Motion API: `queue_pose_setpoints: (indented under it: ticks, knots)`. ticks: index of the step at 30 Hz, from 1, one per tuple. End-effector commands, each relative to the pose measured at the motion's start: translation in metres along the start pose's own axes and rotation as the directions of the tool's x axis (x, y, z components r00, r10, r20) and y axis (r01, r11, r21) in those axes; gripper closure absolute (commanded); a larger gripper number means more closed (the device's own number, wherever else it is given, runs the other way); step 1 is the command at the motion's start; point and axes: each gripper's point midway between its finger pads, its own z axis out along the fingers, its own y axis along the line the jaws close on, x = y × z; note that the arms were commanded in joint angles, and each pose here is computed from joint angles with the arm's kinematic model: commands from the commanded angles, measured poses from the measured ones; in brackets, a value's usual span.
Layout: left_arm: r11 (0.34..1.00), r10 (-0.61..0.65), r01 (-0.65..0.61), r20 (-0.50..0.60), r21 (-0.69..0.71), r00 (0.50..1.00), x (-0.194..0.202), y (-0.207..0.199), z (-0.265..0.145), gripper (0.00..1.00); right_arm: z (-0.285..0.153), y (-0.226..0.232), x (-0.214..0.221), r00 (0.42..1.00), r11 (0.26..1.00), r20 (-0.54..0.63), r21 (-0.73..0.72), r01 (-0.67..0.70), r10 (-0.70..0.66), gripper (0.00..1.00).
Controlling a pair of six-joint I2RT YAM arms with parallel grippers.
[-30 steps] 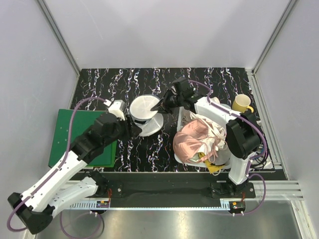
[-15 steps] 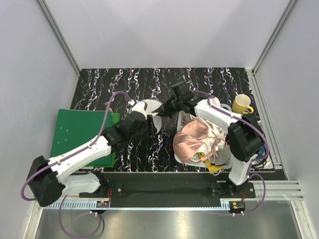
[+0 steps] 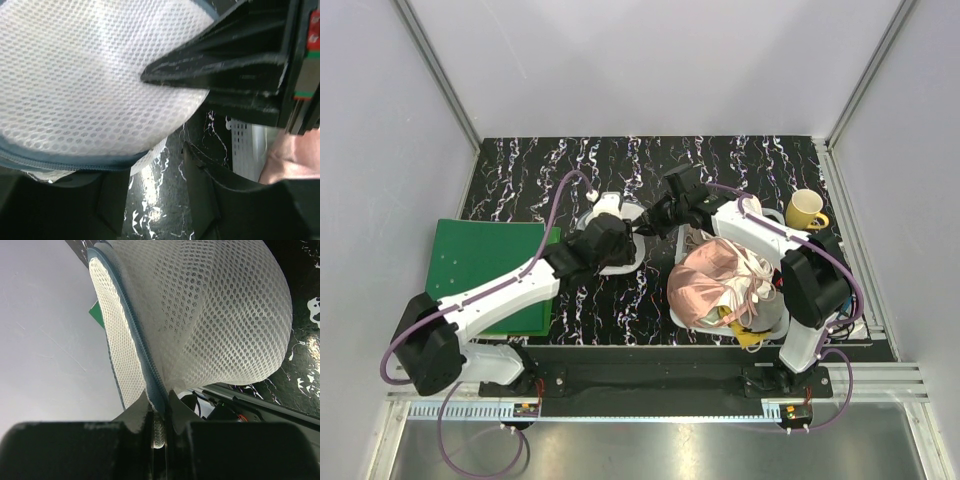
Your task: Place the bra in the laundry bag and zip it closed
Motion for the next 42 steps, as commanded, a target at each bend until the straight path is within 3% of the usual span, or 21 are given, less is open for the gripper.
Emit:
queue_pose_setpoints:
  ticks: [1,7,10,14,16,17,19,20,24,30,36,39,42]
  knots:
    - [0.999,-0.039,0.04,0.109,-0.012,0.993,-0.042,-0.005,0.003,0.59,-0.018,0.016,0.013,0.999,0.998,0.009,-0.052,0.035,-0.034,1.0]
    - [0.998,-0.059,0.061,0.079,-0.027,0.995,-0.046,0.004,0.006,0.89,-0.02,0.004,0.013,0.997,0.997,0.026,-0.027,0.076,-0.076,1.0]
    - [0.998,-0.056,0.057,0.045,-0.019,0.997,-0.04,0.008,0.005,1.0,-0.023,0.003,0.01,0.989,0.99,0.048,-0.022,0.138,-0.137,1.0]
    - [0.998,-0.056,0.056,-0.007,0.0,0.998,-0.021,0.015,-0.002,1.0,-0.021,-0.005,0.003,0.944,0.945,0.049,0.038,0.326,-0.327,0.97]
    - [0.995,-0.078,0.08,-0.027,0.061,0.997,-0.018,0.01,-0.008,1.0,-0.024,0.004,0.002,0.914,0.915,0.048,0.04,0.401,-0.403,0.9]
    - [0.993,-0.08,0.083,-0.047,0.085,0.996,-0.011,0.008,-0.009,1.0,-0.023,-0.003,-0.001,0.89,0.889,0.033,0.066,0.453,-0.455,0.77]
    - [0.983,-0.094,0.104,-0.072,0.152,0.993,-0.009,-0.002,-0.014,1.0,-0.027,-0.001,-0.003,0.87,0.87,0.028,0.061,0.49,-0.492,0.64]
    - [0.978,-0.094,0.107,-0.076,0.18,0.993,-0.009,-0.006,-0.015,1.0,-0.029,-0.004,-0.002,0.859,0.858,0.015,0.067,0.509,-0.511,0.51]
    - [0.951,-0.109,0.131,-0.096,0.278,0.989,-0.011,-0.024,-0.021,1.0,-0.036,-0.023,0.009,0.855,0.852,-0.057,0.074,0.519,-0.516,0.3]
    - [0.925,-0.149,0.185,-0.13,0.333,0.98,-0.011,-0.037,-0.022,1.0,-0.055,-0.023,0.025,0.898,0.898,-0.059,0.037,0.438,-0.435,0.28]
    - [0.906,-0.168,0.217,-0.164,0.363,0.972,-0.008,-0.046,-0.021,1.0,-0.062,-0.01,0.031,0.963,0.963,-0.022,-0.004,0.268,-0.268,0.27]
    - [0.907,-0.171,0.225,-0.176,0.357,0.969,-0.004,-0.045,-0.019,1.0,-0.057,-0.007,0.027,0.974,0.974,-0.007,-0.001,0.228,-0.228,0.38]
    - [0.916,-0.178,0.227,-0.173,0.332,0.969,0.0,-0.038,-0.018,1.0,-0.048,-0.015,0.023,0.981,0.98,-0.015,0.026,0.195,-0.195,0.7]
